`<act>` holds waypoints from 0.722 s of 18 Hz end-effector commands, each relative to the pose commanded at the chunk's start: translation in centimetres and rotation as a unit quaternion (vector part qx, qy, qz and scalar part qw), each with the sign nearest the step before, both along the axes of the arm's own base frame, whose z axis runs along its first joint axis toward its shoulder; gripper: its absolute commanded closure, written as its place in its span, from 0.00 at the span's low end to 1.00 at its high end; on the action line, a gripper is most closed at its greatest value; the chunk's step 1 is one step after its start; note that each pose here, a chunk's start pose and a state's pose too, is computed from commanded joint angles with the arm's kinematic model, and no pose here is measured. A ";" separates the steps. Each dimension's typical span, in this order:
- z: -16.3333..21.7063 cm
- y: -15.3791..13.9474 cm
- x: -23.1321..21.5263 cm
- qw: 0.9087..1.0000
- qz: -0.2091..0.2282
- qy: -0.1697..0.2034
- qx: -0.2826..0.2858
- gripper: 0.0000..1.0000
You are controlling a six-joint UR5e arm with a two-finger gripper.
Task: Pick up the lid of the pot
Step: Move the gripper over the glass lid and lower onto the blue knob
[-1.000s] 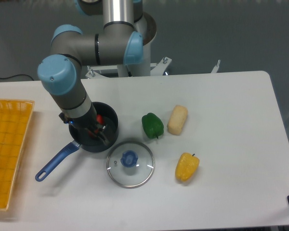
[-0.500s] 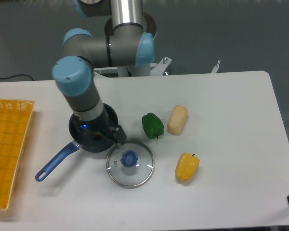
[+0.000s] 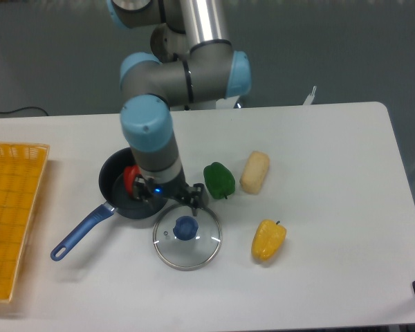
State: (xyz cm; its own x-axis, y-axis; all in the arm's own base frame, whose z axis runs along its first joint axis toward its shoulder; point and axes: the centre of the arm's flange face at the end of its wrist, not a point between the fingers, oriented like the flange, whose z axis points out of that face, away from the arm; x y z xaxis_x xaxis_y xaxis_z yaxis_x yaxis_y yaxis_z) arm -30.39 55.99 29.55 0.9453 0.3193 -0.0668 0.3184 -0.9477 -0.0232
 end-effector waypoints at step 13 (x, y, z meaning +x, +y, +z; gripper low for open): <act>-3.8 0.8 -2.3 0.999 -0.045 -0.005 -0.029 0.00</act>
